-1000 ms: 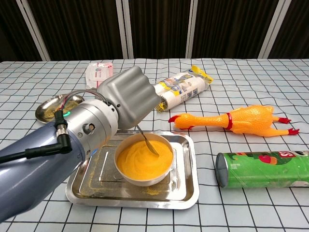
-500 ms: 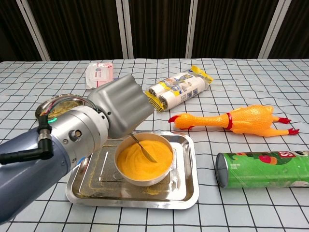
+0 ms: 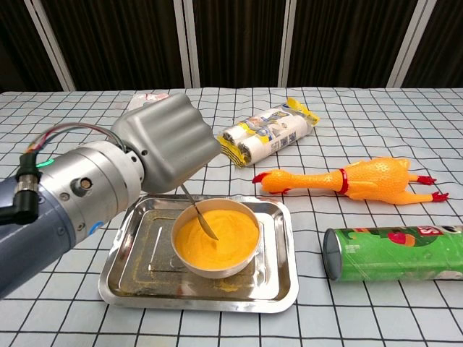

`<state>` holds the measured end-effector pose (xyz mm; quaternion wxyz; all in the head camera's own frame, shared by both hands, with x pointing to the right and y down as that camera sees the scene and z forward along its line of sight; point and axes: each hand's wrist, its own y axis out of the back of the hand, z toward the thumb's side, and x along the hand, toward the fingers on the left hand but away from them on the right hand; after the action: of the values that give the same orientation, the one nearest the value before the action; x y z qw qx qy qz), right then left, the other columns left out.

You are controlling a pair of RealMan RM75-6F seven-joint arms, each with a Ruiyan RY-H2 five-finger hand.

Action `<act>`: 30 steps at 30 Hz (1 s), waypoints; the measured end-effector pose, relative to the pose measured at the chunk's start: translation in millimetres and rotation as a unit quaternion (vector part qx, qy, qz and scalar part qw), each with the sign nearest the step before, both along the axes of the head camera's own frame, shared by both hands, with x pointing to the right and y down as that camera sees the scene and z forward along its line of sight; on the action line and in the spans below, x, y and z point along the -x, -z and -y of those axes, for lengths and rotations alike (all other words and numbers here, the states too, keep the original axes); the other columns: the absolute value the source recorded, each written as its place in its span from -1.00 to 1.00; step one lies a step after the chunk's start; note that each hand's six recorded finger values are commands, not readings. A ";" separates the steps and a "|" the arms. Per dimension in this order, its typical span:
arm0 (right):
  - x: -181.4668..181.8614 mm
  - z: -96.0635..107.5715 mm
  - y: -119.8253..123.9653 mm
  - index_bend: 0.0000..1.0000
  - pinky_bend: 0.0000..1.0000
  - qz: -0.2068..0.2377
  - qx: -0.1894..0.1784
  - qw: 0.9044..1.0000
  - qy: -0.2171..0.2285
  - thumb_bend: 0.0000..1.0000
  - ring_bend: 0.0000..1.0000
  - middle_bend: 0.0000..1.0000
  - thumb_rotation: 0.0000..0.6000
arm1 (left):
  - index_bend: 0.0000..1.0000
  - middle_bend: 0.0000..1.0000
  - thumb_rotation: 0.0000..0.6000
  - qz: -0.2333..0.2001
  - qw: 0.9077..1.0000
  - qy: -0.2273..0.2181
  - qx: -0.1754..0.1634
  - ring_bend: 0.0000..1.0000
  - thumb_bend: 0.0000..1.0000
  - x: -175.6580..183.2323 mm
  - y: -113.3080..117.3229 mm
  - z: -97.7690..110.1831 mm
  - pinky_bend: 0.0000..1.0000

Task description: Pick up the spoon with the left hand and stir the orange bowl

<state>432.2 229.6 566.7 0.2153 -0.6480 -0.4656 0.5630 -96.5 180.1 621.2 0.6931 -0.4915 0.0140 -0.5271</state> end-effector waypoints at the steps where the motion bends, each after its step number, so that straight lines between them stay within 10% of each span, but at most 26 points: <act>1: -0.1 0.0 -0.1 -1.00 -1.00 0.000 0.000 1.000 0.000 -0.26 -1.00 -1.00 1.00 | 0.61 0.99 1.00 -0.001 1.000 0.003 0.002 0.78 0.99 0.0 0.1 0.3 0.84; 30: 0.1 0.1 -0.7 -1.00 -1.00 0.004 0.005 1.000 -0.004 -0.26 -1.00 -1.00 1.00 | 0.61 0.99 1.00 0.035 0.995 0.034 0.086 0.78 0.99 -4.7 -12.8 -3.4 0.84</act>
<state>432.1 229.5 567.4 0.2082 -0.6492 -0.4667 0.5634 -91.8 183.5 634.0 0.6300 -0.5294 -0.0387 -0.5668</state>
